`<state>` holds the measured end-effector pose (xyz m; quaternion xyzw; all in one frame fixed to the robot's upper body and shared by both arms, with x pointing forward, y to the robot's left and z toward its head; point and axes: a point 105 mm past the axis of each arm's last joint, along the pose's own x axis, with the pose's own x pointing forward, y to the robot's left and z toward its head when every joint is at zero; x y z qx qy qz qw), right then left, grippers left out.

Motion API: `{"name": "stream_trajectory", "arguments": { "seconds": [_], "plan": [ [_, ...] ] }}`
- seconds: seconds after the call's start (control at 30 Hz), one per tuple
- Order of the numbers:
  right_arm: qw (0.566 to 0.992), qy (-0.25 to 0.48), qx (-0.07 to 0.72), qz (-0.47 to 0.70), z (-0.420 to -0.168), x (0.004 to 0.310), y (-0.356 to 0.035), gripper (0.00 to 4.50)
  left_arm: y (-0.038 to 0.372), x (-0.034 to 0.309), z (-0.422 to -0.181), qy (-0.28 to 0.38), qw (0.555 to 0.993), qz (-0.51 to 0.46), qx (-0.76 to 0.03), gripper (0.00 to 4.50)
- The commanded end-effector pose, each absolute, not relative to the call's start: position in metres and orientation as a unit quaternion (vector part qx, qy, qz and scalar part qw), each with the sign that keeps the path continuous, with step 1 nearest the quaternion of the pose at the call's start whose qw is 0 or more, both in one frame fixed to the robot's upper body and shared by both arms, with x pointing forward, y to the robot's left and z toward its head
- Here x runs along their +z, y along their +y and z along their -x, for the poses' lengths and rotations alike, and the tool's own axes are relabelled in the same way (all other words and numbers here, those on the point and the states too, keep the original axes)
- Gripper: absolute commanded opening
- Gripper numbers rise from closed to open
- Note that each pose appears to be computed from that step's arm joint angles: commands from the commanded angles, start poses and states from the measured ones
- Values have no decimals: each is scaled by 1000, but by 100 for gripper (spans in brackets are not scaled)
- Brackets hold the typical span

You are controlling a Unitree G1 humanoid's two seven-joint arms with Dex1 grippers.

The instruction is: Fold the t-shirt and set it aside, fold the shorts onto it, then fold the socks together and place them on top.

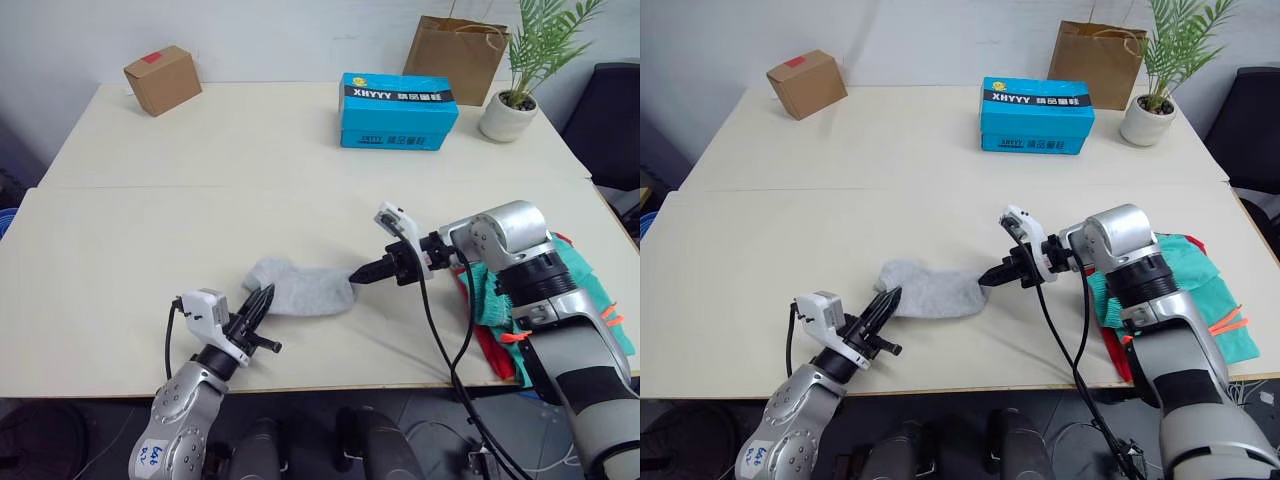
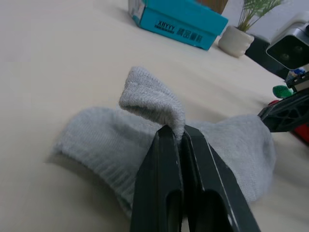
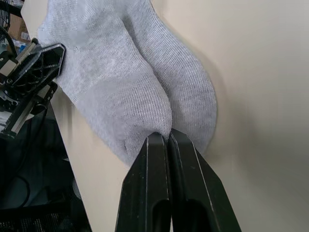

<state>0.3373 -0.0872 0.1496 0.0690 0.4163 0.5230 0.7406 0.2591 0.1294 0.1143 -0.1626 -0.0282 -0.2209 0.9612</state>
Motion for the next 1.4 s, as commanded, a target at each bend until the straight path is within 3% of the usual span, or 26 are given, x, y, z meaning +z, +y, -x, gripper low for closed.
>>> {"name": "stream_trajectory", "arguments": {
  "seconds": [0.03, 0.17, 0.73, 0.83, 1.07, 1.1, 1.2, 1.23, 1.33, 1.4],
  "plan": [
    [735, 393, 548, -70, -333, 168, -85, 4, 134, 129, -259, -58, 961, 167, -211, 0],
    [742, 382, 546, -71, -340, 174, -86, 4, 135, 126, -262, -45, 962, 171, -208, 0],
    [747, 389, 534, -72, -346, 151, -78, 4, 128, 113, -266, -25, 961, 161, -224, 0],
    [773, 364, 518, -51, -355, 149, -86, 62, 127, 106, -264, -10, 962, 154, -226, 69],
    [787, 298, 540, -31, -351, 171, -110, 299, 154, 109, -244, -8, 967, 134, -215, 280],
    [790, 281, 544, -29, -350, 175, -113, 328, 159, 110, -239, -6, 966, 130, -223, 281],
    [788, 219, 576, -2, -341, 185, -119, 328, 173, 108, -220, 27, 959, 112, -261, 281],
    [783, 180, 596, 4, -335, 190, -115, 310, 181, 109, -212, 42, 955, 96, -278, 281],
    [769, 108, 630, 9, -320, 197, -101, 228, 191, 118, -202, 53, 942, 69, -324, 281],
    [762, 64, 645, 6, -309, 193, -79, 154, 191, 132, -211, 34, 935, 51, -350, 240]
  ]
}}
